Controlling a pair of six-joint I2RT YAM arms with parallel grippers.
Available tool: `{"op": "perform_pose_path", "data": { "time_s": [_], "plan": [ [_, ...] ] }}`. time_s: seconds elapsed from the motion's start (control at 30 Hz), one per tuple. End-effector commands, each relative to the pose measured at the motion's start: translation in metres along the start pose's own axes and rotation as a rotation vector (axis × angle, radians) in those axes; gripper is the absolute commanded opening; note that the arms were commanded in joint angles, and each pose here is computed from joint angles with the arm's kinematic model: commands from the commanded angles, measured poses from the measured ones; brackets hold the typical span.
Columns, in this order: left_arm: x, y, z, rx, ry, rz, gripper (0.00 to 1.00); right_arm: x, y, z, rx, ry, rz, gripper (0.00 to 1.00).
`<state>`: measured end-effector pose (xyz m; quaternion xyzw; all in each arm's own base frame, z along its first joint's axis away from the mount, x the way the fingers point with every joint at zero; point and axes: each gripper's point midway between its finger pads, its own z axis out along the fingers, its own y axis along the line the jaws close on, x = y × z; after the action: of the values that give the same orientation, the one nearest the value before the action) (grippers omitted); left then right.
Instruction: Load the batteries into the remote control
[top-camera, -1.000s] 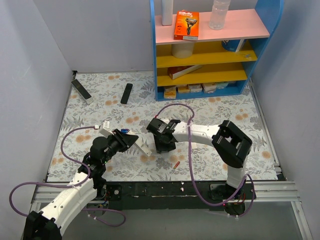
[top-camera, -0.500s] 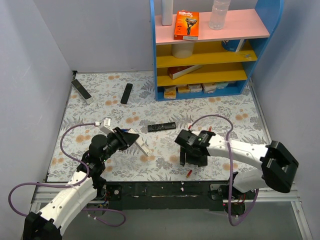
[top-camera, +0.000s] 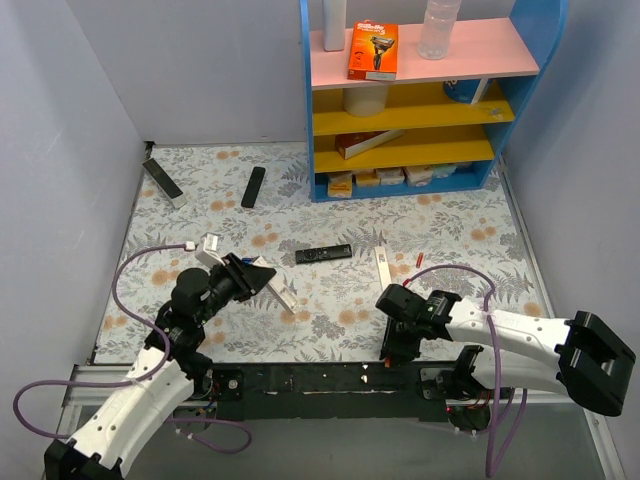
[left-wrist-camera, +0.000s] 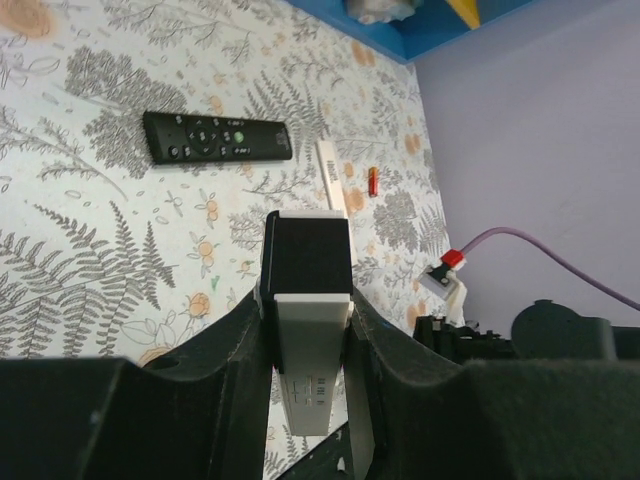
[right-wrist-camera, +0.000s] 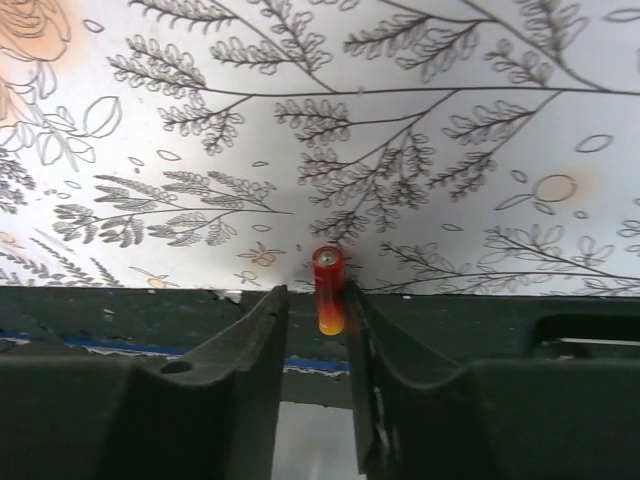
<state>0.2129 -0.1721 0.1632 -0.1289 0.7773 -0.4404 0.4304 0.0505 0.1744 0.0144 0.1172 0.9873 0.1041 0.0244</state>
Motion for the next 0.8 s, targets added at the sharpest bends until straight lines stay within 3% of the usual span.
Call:
{"op": "perform_pose_path", "data": {
  "time_s": [0.0, 0.03, 0.1, 0.13, 0.27, 0.5, 0.77],
  "plan": [
    [-0.032, -0.029, -0.019, 0.027, -0.091, 0.05, 0.0, -0.011, -0.008, 0.022, 0.028, -0.087, 0.025, 0.34],
    [-0.032, -0.03, -0.021, 0.021, -0.091, 0.051, 0.0, -0.012, -0.01, 0.022, 0.034, -0.095, 0.021, 0.27],
    [-0.036, -0.035, -0.026, 0.03, -0.105, 0.047, 0.0, -0.014, -0.014, 0.024, 0.046, -0.115, 0.013, 0.23],
    [-0.036, -0.036, -0.03, 0.032, -0.108, 0.033, 0.0, -0.016, -0.016, 0.024, 0.051, -0.125, 0.003, 0.14],
    [-0.035, -0.042, -0.038, 0.062, -0.117, 0.005, 0.0, -0.026, -0.026, 0.027, 0.105, -0.177, -0.042, 0.02],
    [-0.017, -0.047, -0.035, 0.124, -0.029, -0.028, 0.0, -0.054, 0.003, 0.018, 0.11, -0.265, -0.283, 0.01],
    [0.01, -0.044, -0.011, 0.23, 0.072, -0.06, 0.0, -0.092, 0.072, -0.025, -0.018, -0.433, -0.499, 0.01]
  ]
}}
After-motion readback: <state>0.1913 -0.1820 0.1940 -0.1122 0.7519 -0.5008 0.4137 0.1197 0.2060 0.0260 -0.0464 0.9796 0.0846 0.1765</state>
